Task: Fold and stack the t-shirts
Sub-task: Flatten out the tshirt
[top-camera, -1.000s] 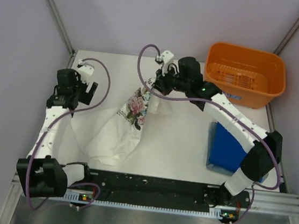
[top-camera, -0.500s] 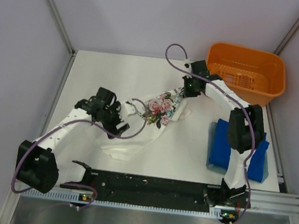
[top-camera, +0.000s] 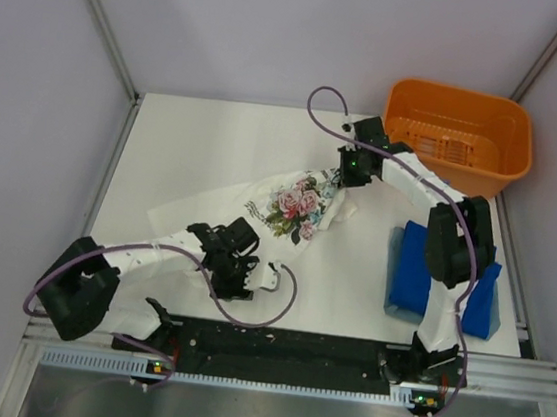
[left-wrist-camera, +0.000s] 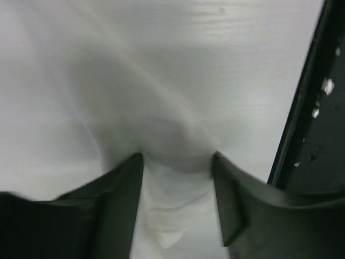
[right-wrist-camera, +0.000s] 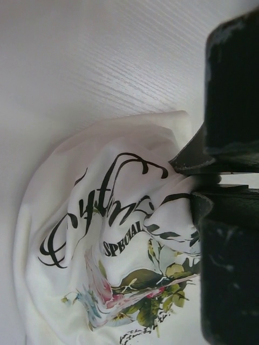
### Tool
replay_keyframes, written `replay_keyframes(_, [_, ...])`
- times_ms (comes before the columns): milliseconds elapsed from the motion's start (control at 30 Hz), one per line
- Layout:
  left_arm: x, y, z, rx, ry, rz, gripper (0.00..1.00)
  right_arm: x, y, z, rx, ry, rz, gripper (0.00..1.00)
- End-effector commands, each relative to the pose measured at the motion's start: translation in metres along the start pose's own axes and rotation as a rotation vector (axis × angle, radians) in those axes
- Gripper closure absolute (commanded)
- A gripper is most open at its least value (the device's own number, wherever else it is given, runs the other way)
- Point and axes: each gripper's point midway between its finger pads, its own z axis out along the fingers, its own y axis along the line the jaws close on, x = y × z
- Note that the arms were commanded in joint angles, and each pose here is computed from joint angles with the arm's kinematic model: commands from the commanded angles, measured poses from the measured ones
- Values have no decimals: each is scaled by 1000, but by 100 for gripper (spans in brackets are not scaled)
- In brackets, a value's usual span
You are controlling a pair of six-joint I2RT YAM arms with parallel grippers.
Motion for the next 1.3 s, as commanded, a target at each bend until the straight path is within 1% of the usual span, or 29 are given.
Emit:
replay_keyframes(0, [1,30,9,-85,81,0,66,-22,12,-46,-20,-109,-32,100])
replay_keyframes(33, [2,29,4,-74,99,-5,100,-24,12,-53,-16,-124,-43,100])
replay_keyframes(100, [-7,35,-14,-95,64,-10,100,-25,15,-72,-31,-152,-73,100])
replay_keyframes(200, [-26,56,-65,-241,-71,-6,100,-27,29,-111,-96,-214,-142,100])
replay_keyframes(267, [-30,79,-117,-403,-176,-49,100,-22,40,-140,-157,-260,-200,100])
replay_keyframes(333, [-30,89,-160,-498,-203,-94,100,-19,54,-170,-228,-316,-266,100])
replay_keyframes(367, [-26,88,-171,-512,-183,-122,100,-16,62,-184,-270,-338,-278,100])
replay_keyframes(400, [-26,86,-184,-535,-179,-130,100,-15,67,-200,-294,-375,-334,100])
replay_keyframes(467, [-28,81,-208,-582,-189,-158,100,-11,81,-236,-360,-448,-397,100])
replay_keyframes(500, [-28,82,-225,-630,-191,-193,100,-9,88,-255,-398,-487,-430,100])
replay_keyframes(567, [-17,91,-273,-818,-160,-333,100,0,105,-289,-488,-545,-506,100])
replay_keyframes(600, [-18,88,-298,-876,-173,-359,100,7,115,-308,-547,-577,-549,100])
replay_keyframes(667, [-23,73,-335,-943,-231,-363,100,20,130,-340,-635,-627,-617,100])
replay_keyframes(733, [-28,59,-362,-989,-296,-346,100,36,140,-364,-713,-641,-672,100])
replay_keyframes(833, [-25,47,-387,-1049,-331,-354,100,62,156,-392,-869,-629,-764,100])
replay_keyframes(900, [-19,49,-393,-1091,-320,-378,100,76,160,-394,-936,-601,-792,100])
replay_keyframes(933, [-15,52,-395,-1117,-305,-400,100,78,160,-390,-941,-587,-792,100])
replay_keyframes(1033, [-6,64,-404,-1193,-269,-456,100,75,152,-359,-905,-508,-737,100])
replay_keyframes(1133, [2,87,-402,-1257,-211,-501,100,59,139,-305,-824,-387,-638,100])
replay_keyframes(1233, [1,125,-371,-1226,-142,-500,100,33,123,-245,-721,-280,-564,100])
replay_keyframes(1267, [3,140,-359,-1209,-119,-504,100,19,113,-217,-653,-236,-519,100])
